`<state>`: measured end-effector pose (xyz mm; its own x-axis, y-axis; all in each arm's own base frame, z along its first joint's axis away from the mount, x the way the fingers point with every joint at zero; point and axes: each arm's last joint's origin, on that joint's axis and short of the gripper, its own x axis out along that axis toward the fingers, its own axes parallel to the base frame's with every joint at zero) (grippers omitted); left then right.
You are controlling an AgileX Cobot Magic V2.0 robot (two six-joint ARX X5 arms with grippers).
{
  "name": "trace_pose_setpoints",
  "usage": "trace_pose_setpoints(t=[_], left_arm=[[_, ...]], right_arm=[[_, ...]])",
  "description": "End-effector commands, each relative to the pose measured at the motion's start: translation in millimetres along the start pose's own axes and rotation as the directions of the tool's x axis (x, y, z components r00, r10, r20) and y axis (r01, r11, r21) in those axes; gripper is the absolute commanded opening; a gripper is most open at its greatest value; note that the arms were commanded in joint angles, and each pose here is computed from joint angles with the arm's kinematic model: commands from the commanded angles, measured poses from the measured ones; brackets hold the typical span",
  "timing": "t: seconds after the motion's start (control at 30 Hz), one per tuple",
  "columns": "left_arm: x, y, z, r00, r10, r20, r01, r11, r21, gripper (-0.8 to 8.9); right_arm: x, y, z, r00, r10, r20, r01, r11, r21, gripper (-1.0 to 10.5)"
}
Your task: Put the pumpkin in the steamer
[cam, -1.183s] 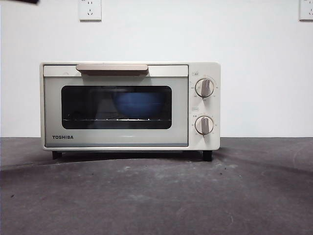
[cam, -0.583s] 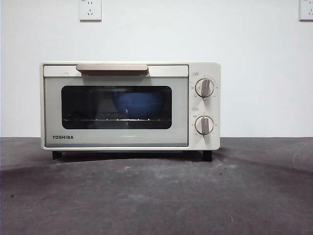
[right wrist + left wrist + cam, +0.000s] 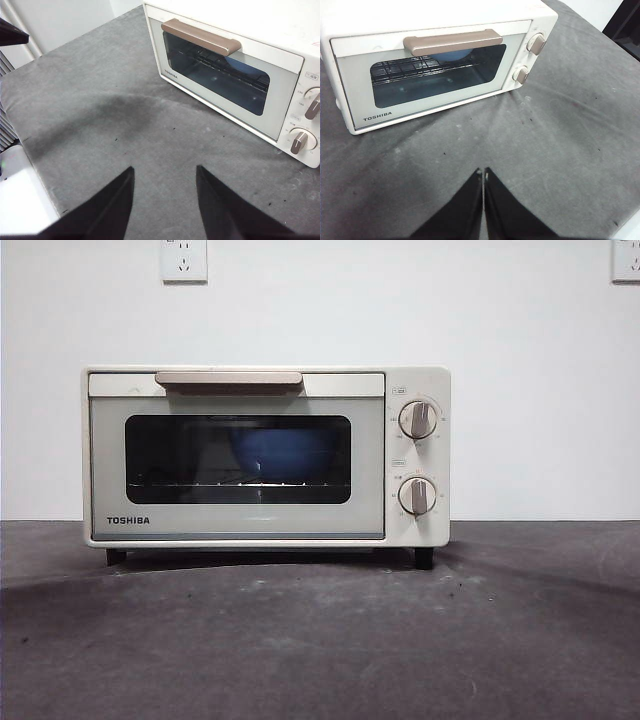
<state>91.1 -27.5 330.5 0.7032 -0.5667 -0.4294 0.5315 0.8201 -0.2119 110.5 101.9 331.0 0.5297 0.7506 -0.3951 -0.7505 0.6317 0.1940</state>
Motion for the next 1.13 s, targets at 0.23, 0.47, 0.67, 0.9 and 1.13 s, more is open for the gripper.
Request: trace_pose_setpoints(t=[0.23, 0.47, 0.67, 0.9, 1.13], left_arm=[[-2.3, -1.3, 5.4, 1.000, 0.000, 0.024, -0.001, 1.000, 0.023, 0.18], [-2.3, -1.3, 5.5, 1.000, 0.000, 0.025, -0.001, 1.000, 0.023, 0.18], [-2.3, -1.3, 5.5, 1.000, 0.000, 0.025, -0.001, 1.000, 0.023, 0.18], [-2.3, -1.3, 5.5, 1.000, 0.000, 0.025, -0.001, 1.000, 0.023, 0.18], [-2.4, -1.4, 5.4, 1.000, 0.000, 0.025, -0.001, 1.000, 0.025, 0.18]], right_arm=[[0.4, 1.6, 3.0, 1.000, 0.010, 0.015, -0.010, 1.000, 0.001, 0.4], [0.3, 1.6, 3.0, 1.000, 0.010, 0.015, -0.010, 1.000, 0.002, 0.1], [0.3, 1.7, 3.1, 1.000, 0.010, 0.016, -0.010, 1.000, 0.001, 0.1], [0.3, 1.7, 3.1, 1.000, 0.010, 0.016, -0.010, 1.000, 0.001, 0.1], [0.3, 1.7, 3.1, 1.000, 0.010, 0.016, -0.010, 1.000, 0.002, 0.1]])
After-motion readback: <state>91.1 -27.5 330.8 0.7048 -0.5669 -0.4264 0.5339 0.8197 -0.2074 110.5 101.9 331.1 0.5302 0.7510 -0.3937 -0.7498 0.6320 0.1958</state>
